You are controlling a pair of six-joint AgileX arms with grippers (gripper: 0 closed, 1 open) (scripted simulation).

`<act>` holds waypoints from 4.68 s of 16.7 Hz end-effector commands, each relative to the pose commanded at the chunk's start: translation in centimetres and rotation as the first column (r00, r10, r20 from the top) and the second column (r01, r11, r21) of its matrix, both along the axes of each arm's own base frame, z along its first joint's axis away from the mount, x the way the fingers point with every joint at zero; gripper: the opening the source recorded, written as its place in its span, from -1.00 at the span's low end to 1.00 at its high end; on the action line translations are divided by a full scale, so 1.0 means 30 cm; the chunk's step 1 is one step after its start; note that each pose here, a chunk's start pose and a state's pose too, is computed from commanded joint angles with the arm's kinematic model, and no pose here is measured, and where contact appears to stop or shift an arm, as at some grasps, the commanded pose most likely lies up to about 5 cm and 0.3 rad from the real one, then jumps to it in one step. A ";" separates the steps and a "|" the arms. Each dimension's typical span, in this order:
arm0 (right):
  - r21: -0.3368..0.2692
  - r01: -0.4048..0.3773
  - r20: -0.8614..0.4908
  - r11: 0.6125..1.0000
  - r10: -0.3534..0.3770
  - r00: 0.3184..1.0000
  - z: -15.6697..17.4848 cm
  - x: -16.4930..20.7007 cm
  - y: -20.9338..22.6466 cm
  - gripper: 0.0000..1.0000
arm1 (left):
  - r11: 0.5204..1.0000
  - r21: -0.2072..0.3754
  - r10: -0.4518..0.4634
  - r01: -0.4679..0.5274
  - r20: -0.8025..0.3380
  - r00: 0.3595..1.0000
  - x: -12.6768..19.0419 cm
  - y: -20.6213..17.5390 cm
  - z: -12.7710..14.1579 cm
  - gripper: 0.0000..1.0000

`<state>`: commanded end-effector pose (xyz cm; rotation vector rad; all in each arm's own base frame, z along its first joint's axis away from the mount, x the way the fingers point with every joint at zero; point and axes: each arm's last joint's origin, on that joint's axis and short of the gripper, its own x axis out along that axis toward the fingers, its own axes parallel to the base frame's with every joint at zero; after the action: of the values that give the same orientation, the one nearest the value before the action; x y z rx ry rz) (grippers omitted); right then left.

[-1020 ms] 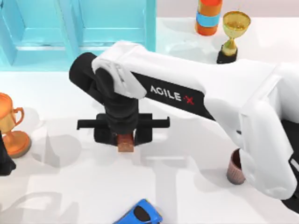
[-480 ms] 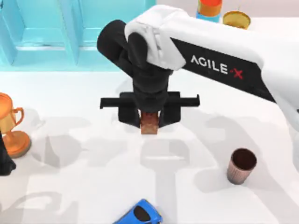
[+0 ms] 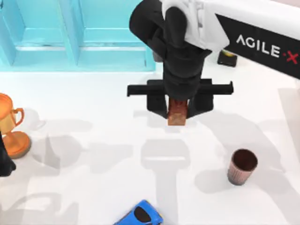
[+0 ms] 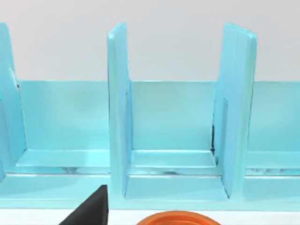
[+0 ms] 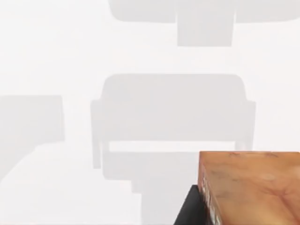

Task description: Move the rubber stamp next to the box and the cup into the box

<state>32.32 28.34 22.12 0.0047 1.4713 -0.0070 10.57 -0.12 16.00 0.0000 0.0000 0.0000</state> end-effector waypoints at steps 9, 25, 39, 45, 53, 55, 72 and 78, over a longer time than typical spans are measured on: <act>-0.002 0.000 0.010 1.000 0.000 1.000 0.058 0.089 -0.400 -1.00 | 1.000 0.000 0.000 0.000 0.000 1.000 0.000 0.000 0.000 1.00; -0.001 -0.005 0.001 1.000 0.005 1.000 -0.005 0.054 -0.722 -1.00 | 1.000 0.000 0.000 0.000 0.000 1.000 0.000 0.000 0.000 1.00; 0.000 -0.002 0.000 1.000 0.002 1.000 -0.143 0.060 -0.726 -0.70 | 1.000 0.000 0.000 0.000 0.000 1.000 0.000 0.000 0.000 1.00; 0.000 -0.002 0.000 1.000 0.002 1.000 -0.143 0.060 -0.726 0.21 | 1.000 0.000 0.000 0.000 0.000 1.000 0.000 0.000 0.000 1.00; 0.000 -0.002 0.000 1.000 0.002 1.000 -0.143 0.060 -0.726 1.00 | 1.000 0.000 0.000 0.000 0.000 1.000 0.000 0.000 0.000 1.00; 0.000 -0.002 0.000 1.000 0.002 1.000 -0.143 0.060 -0.726 1.00 | 1.000 0.000 0.000 0.000 0.000 1.000 0.000 0.000 0.000 1.00; 0.000 -0.003 0.001 1.000 0.003 1.000 0.192 0.060 -0.725 1.00 | 1.000 0.000 0.000 0.000 0.000 1.000 0.000 0.000 0.000 1.00; 0.003 0.000 -0.001 1.000 0.000 1.000 0.175 0.036 -0.688 1.00 | 1.000 0.000 0.000 0.000 0.000 1.000 0.000 0.000 0.000 1.00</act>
<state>33.41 7.70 27.36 0.0072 1.4724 -0.0047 10.57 -0.12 16.00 0.0000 0.0000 0.0000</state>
